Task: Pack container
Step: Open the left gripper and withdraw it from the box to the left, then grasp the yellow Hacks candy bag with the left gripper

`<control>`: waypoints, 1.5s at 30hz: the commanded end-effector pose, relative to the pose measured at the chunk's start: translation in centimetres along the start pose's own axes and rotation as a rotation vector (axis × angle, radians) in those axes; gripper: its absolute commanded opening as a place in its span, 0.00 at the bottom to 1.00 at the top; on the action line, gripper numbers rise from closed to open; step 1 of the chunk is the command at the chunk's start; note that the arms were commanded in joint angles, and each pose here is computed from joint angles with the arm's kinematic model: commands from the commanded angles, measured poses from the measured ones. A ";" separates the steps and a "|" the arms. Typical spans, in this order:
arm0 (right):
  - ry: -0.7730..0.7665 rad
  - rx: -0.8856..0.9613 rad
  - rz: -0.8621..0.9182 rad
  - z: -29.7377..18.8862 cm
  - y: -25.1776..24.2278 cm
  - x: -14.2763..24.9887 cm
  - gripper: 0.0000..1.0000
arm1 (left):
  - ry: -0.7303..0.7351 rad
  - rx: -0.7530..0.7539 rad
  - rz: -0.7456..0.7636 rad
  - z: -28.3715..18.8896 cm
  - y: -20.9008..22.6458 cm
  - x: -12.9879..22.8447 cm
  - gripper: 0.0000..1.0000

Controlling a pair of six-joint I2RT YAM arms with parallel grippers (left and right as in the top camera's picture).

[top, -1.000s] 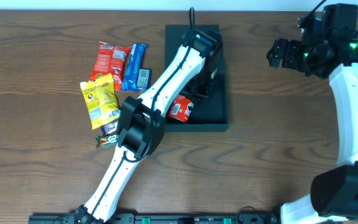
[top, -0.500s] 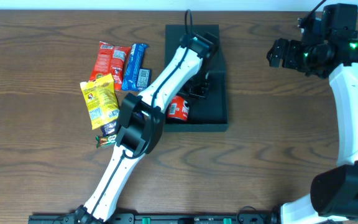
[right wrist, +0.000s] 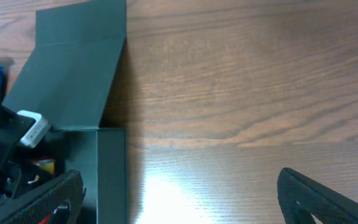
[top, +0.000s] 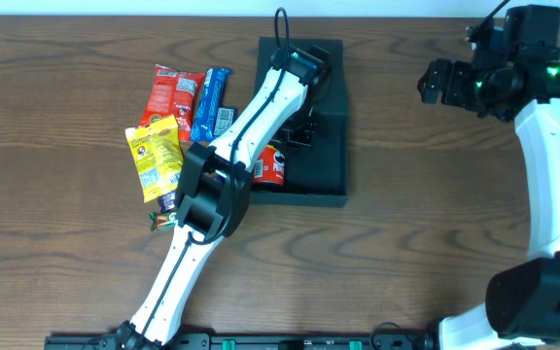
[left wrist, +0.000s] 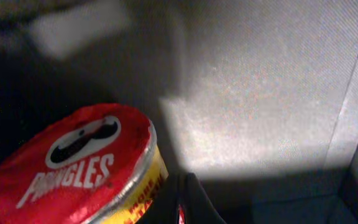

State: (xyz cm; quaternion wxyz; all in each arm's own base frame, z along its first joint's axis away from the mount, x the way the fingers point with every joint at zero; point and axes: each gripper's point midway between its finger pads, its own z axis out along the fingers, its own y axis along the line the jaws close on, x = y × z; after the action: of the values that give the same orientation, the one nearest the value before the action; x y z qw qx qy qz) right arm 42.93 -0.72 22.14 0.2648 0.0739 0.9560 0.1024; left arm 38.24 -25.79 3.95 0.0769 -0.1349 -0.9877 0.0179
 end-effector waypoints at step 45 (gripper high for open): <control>-0.078 -0.020 0.027 -0.8 0.9 -1.7 0.99 | -0.275 0.284 -0.352 -7.8 27.5 3.1 0.06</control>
State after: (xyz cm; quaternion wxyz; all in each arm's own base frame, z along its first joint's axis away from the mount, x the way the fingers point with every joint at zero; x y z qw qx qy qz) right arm 44.06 -0.83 22.86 0.2896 0.0844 0.9475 0.1061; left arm 45.03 3.89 12.01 -0.0670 0.0581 -0.9903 0.1069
